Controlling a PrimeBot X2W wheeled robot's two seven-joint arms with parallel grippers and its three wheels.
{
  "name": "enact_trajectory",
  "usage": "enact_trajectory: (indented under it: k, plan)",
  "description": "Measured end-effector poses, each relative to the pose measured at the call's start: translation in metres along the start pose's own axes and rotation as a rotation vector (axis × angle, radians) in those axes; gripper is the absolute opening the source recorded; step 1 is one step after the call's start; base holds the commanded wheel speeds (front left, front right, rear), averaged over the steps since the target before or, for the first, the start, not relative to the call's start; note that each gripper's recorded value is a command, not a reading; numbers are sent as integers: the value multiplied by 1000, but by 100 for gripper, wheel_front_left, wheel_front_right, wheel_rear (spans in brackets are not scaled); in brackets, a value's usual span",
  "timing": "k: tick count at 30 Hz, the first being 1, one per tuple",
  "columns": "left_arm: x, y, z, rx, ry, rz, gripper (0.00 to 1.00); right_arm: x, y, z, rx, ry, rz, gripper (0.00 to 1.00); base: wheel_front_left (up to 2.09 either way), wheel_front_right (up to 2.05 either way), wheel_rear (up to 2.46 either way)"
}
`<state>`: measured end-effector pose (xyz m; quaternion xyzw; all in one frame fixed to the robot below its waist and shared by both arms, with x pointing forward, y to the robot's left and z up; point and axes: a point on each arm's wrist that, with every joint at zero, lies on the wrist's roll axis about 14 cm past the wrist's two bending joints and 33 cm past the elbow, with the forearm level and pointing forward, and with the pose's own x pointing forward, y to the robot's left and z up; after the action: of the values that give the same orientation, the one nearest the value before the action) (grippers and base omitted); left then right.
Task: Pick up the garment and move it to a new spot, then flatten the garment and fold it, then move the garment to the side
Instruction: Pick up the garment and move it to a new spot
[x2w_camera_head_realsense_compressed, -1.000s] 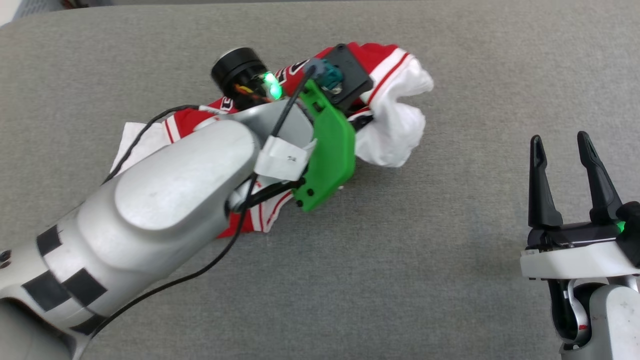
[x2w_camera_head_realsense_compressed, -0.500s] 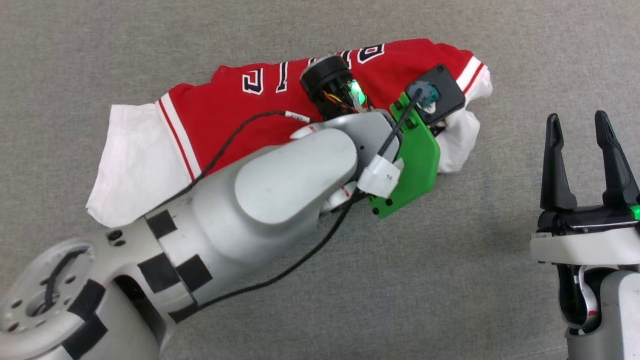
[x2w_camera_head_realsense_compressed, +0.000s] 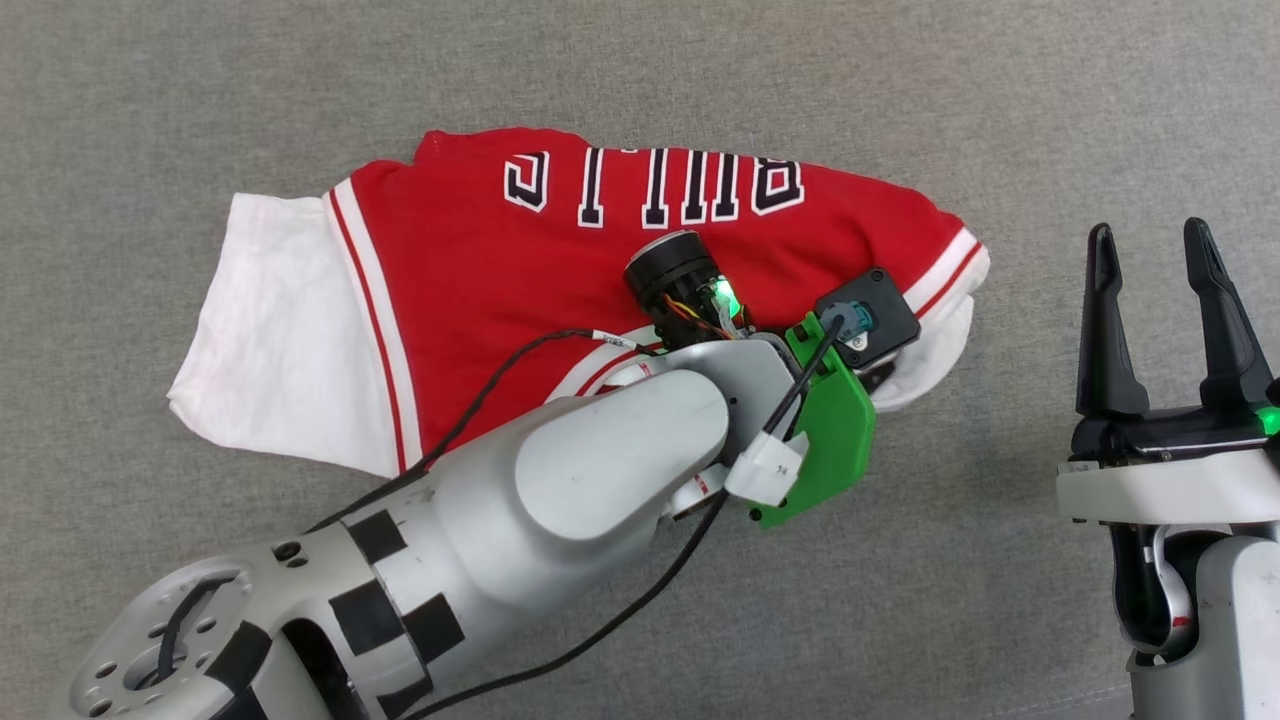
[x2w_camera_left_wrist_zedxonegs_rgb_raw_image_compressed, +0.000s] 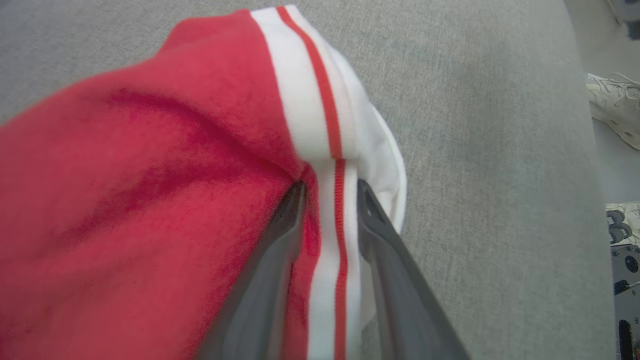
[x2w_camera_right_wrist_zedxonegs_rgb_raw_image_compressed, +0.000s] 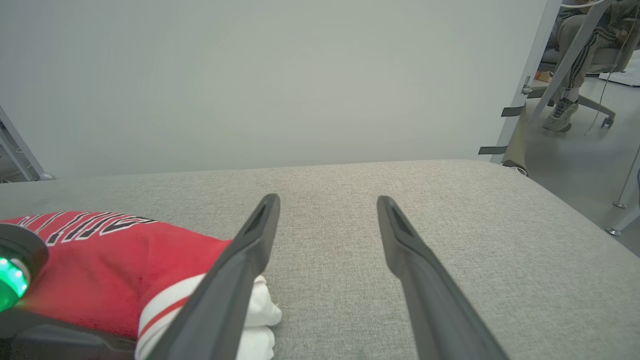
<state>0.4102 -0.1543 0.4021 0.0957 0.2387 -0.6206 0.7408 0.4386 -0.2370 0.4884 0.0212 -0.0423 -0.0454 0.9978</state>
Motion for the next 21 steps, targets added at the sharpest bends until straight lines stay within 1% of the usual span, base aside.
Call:
enact_trajectory:
  k: [5,7,11,12,13,16,19,21]
  plan:
    - [-14,5,43,41,-223,50,100,-6,1,10,0,-19,1,100,0,0,0]
    - [-27,12,66,61,-329,95,100,-11,2,13,2,-22,3,100,0,0,0]
    - [-52,20,99,109,-471,200,100,-19,5,22,7,-39,13,100,0,0,0]
    - [-60,24,105,124,-498,241,100,-20,7,25,9,-46,19,100,0,0,0]
    - [-89,40,114,144,-551,382,100,-24,12,34,16,-67,33,100,0,0,0]
    - [-124,57,112,120,-589,532,100,-26,19,42,26,-88,51,100,0,0,0]
    - [-173,72,115,124,-658,705,100,-28,27,48,31,-104,75,100,0,0,0]
    - [-202,78,109,119,-685,806,100,-30,31,51,37,-112,88,100,0,0,0]
